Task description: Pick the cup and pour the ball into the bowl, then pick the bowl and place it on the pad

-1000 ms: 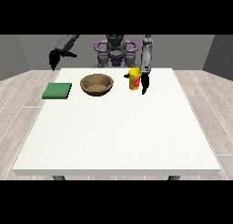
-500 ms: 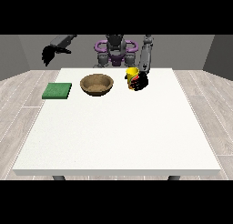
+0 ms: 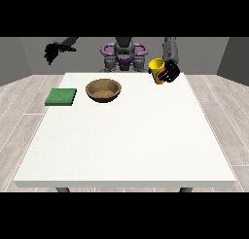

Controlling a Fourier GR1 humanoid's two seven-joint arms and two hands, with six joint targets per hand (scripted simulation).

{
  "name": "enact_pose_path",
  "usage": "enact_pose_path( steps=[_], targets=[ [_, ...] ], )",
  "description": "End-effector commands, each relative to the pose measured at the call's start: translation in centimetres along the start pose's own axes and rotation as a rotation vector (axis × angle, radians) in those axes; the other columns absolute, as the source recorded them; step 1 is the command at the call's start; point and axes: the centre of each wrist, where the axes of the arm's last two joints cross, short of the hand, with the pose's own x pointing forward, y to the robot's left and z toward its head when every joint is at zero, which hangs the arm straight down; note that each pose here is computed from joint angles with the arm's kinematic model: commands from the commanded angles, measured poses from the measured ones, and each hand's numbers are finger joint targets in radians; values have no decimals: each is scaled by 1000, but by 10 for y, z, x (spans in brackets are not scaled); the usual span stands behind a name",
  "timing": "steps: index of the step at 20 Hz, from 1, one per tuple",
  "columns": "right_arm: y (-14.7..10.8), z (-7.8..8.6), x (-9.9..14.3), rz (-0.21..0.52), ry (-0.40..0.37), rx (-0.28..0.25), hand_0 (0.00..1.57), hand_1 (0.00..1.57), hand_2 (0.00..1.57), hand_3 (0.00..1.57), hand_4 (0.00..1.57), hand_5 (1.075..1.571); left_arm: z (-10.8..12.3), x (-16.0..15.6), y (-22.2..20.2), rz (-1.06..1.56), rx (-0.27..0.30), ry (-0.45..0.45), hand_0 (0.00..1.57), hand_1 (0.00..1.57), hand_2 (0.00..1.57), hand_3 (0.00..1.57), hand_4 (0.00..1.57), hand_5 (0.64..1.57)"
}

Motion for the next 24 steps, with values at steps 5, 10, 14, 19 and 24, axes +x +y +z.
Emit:
enact_pose_path(
  steps=[5, 10, 14, 19, 24],
  targets=[
    [-3, 2, -18, -51, 3, 20, 0, 0, 0, 0, 0, 1568, -65, 67, -2, -244, -9, 11, 1495, 1495, 1571, 1571, 1530, 1287],
    [-30, 14, -15, -25, 7, -10, 0, 0, 0, 0, 0, 1569, -73, 77, 3, -309, -20, 7, 1495, 1495, 1571, 1571, 1530, 1287],
    [-27, 1, -7, -38, -16, -7, 0, 0, 0, 0, 0, 1570, -83, 100, -10, -463, -7, -8, 1501, 1501, 1571, 1571, 1508, 1244],
    [-36, 4, -11, -41, 35, -13, 0, 0, 0, 0, 0, 1570, -96, 143, -31, -700, -45, -134, 1553, 1553, 1571, 1571, 1571, 1203],
    [-38, 11, -19, -30, 64, 6, 0, 0, 0, 0, 0, 1571, -61, 174, -92, -929, -167, -307, 1501, 1501, 1571, 1571, 1380, 1400]
  ],
)
